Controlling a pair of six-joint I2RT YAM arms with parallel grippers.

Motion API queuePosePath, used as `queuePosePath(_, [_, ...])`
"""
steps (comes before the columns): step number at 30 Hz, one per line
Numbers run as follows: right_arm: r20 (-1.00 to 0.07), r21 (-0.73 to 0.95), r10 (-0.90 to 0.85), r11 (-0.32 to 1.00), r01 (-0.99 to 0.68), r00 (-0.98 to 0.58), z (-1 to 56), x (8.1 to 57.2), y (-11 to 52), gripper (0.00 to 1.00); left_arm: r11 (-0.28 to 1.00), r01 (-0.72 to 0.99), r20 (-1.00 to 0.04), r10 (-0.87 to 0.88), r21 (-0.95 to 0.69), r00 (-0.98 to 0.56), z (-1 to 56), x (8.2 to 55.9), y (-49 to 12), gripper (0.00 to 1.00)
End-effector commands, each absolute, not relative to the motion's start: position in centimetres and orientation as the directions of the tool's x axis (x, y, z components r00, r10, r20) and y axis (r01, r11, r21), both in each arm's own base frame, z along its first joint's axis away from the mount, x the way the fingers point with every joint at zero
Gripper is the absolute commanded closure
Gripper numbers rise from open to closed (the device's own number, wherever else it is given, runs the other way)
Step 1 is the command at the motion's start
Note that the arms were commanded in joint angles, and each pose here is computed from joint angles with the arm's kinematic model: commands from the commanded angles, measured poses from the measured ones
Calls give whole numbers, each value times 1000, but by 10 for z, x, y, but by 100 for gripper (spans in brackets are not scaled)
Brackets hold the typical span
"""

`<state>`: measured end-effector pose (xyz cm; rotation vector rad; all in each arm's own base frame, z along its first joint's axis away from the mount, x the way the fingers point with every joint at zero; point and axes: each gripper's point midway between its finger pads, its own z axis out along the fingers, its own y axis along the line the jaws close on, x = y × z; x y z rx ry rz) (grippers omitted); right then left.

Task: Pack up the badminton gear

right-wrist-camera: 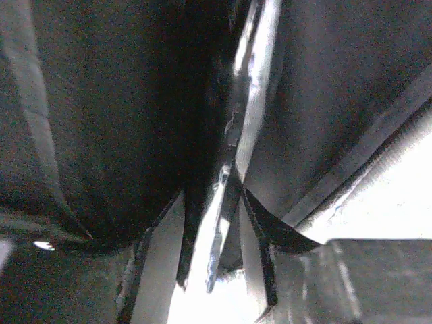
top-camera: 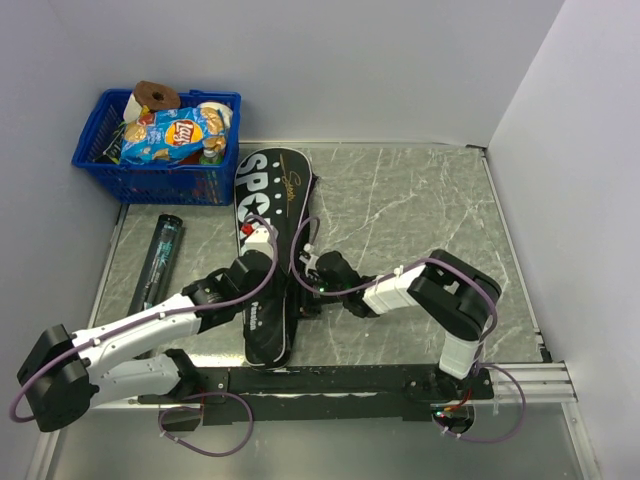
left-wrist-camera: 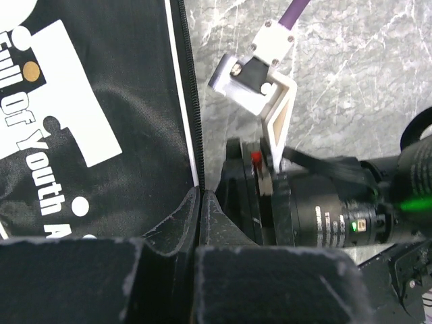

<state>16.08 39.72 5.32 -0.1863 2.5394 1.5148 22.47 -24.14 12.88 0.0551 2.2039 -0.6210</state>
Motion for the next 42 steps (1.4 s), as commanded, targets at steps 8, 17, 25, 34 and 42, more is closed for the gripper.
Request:
queuePosePath(8, [-375, 817, 44, 487, -308, -926, 75, 172, 376, 39, 766, 356, -726, -201, -535, -658, 164, 211, -270, 99])
queuePosePath(17, [-403, 758, 80, 588, -283, -912, 58, 168, 333, 36, 761, 366, -729, -199, -536, -654, 165, 211, -272, 99])
queuePosePath(25, [-400, 780, 91, 557, -287, -912, 58, 158, 326, 47, 760, 367, -731, -199, -536, -653, 165, 212, -273, 99])
queuePosePath(34, [-424, 804, 125, 507, -310, -897, 73, 157, 326, 65, 762, 367, -731, -198, -534, -653, 165, 212, -272, 99])
queuePosePath(42, [-431, 827, 128, 452, -335, -893, 88, 156, 336, 65, 758, 371, -729, -196, -537, -656, 166, 213, -274, 99])
